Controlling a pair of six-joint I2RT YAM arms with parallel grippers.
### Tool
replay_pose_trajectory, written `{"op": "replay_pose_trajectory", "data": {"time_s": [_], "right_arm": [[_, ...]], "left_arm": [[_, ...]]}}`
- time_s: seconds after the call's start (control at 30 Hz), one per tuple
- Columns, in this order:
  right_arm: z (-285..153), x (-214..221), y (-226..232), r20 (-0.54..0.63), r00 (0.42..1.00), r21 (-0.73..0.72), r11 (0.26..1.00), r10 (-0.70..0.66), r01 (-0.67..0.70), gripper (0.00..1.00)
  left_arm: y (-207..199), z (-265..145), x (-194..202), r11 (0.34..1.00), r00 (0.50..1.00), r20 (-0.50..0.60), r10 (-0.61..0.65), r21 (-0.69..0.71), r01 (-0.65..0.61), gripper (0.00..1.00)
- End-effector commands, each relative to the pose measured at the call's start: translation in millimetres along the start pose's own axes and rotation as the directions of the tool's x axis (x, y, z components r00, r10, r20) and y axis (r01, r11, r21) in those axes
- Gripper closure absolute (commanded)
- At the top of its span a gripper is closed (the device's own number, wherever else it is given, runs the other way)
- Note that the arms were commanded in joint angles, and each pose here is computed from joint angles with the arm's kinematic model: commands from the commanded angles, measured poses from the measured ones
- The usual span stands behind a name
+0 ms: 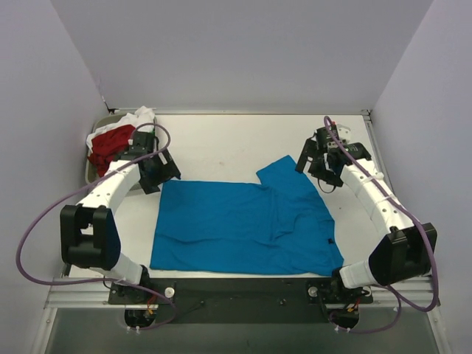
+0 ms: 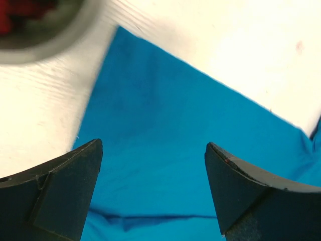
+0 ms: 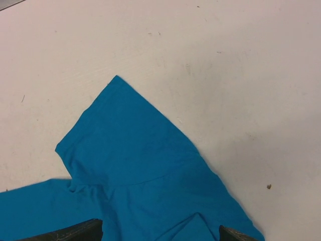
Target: Fold and stack the t-shirts
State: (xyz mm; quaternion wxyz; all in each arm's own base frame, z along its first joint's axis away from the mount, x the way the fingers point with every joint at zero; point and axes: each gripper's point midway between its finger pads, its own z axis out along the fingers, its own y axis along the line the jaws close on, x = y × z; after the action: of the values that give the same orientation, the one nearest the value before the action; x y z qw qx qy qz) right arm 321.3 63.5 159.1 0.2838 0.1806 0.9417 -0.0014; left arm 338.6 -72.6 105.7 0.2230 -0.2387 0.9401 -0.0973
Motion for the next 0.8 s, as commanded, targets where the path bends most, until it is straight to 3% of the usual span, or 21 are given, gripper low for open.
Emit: {"op": "replay_pose_trajectory", "data": {"time_s": [0.0,0.2,0.47,0.77], "right_arm": [[-7.6,-0.9,0.2,0.022,0.999,-0.044,0.999,-0.029,0.030,0.00],[-6.5,3.5,1.5,0.022,0.999,-0.065,0.997,-0.033,0.034,0.00],[-6.5,3.8,4.2,0.027,0.999,-0.084,0.996,-0.032,0.034,0.00],[-5.2,8.0,5.5,0.021,0.999,-0.096,0.995,-0.041,0.043,0.01]], "left_arm": [[6.1,18.9,-34.6,0.996,0.997,0.039,-0.070,0.064,0.068,0.08],[13.7,42.6,-45.4,0.993,0.993,0.014,-0.118,0.017,0.118,0.13],[6.5,67.0,-43.7,0.994,0.998,0.020,-0.067,-0.084,0.069,0.22],[20.3,80.1,-35.9,0.967,0.997,0.043,-0.060,-0.244,0.069,0.24]]}}
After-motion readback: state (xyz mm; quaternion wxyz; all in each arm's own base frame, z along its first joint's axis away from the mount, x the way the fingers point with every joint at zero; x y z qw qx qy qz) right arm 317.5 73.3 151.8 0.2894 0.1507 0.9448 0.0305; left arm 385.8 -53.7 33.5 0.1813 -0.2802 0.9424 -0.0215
